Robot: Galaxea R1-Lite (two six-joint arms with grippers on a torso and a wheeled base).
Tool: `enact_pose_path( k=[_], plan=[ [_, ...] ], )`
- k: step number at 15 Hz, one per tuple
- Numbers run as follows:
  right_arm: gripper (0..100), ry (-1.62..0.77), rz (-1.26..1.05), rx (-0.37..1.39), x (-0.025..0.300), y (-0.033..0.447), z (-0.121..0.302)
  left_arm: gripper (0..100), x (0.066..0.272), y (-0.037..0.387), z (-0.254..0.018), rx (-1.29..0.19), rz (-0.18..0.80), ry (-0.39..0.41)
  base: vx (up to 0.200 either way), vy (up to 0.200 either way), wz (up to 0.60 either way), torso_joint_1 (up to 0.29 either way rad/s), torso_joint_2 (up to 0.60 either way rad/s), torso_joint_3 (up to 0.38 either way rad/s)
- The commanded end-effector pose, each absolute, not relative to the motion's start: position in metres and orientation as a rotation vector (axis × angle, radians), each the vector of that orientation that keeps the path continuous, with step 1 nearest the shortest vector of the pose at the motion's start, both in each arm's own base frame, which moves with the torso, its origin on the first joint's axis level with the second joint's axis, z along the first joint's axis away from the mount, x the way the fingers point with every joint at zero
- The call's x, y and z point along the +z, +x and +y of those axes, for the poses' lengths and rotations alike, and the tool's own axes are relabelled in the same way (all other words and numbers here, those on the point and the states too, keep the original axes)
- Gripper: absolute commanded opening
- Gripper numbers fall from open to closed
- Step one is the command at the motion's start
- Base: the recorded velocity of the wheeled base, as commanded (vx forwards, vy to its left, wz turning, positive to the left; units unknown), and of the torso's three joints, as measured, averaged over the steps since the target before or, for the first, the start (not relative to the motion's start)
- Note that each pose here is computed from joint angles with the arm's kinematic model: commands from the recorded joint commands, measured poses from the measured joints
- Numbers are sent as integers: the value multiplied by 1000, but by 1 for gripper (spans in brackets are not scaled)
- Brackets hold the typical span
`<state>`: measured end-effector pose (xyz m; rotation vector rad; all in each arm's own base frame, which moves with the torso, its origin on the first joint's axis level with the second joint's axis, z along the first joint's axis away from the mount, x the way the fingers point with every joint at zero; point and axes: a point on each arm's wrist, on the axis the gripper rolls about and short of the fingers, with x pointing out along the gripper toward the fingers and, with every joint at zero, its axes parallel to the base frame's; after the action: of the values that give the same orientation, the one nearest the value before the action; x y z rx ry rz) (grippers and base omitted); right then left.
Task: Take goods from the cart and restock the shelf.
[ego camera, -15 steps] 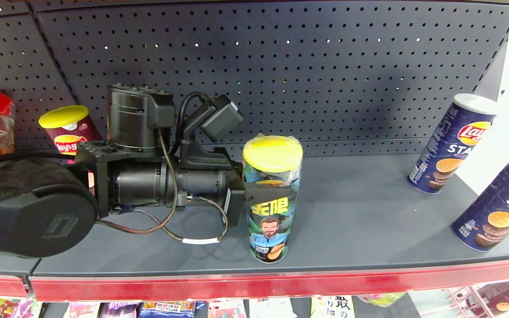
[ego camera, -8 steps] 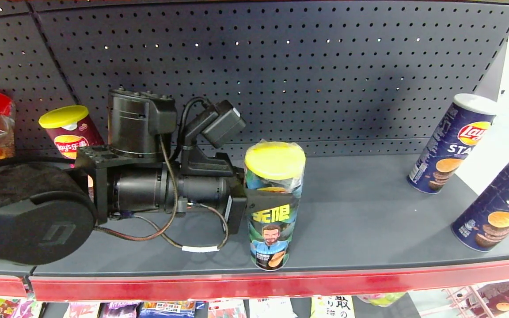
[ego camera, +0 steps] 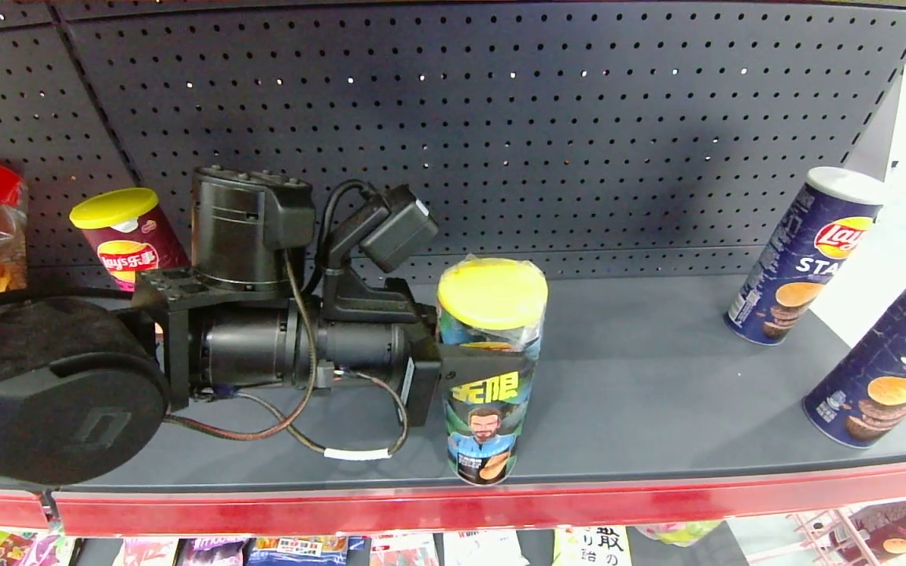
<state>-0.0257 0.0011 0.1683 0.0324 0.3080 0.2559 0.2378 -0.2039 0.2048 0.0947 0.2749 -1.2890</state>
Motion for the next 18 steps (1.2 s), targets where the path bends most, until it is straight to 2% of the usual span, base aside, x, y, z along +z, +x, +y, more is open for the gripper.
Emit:
enact_pose_path(
  k=[1, 6, 10, 15, 18],
  plan=[
    [0, 32, 311, 258, 168, -25, 1, 100, 201, 237, -203, -1281, 291, 98, 0, 0, 0, 0, 0, 0],
    [0, 21, 325, 302, 171, -22, 0, 100, 202, 229, -195, -1228, 294, 107, 0, 0, 0, 0, 0, 0],
    [0, 6, 330, 364, 191, 2, 4, 100, 197, 209, -161, -1173, 319, 100, 0, 0, 0, 0, 0, 0],
    [0, -56, 352, 495, 223, 75, 30, 100, 190, 154, -100, -1068, 299, 87, 0, 0, 0, 0, 0, 0],
    [0, -76, 333, 588, 240, 139, 54, 100, 172, 116, -76, -1010, 305, 92, 0, 0, 0, 0, 0, 0]
  ],
)
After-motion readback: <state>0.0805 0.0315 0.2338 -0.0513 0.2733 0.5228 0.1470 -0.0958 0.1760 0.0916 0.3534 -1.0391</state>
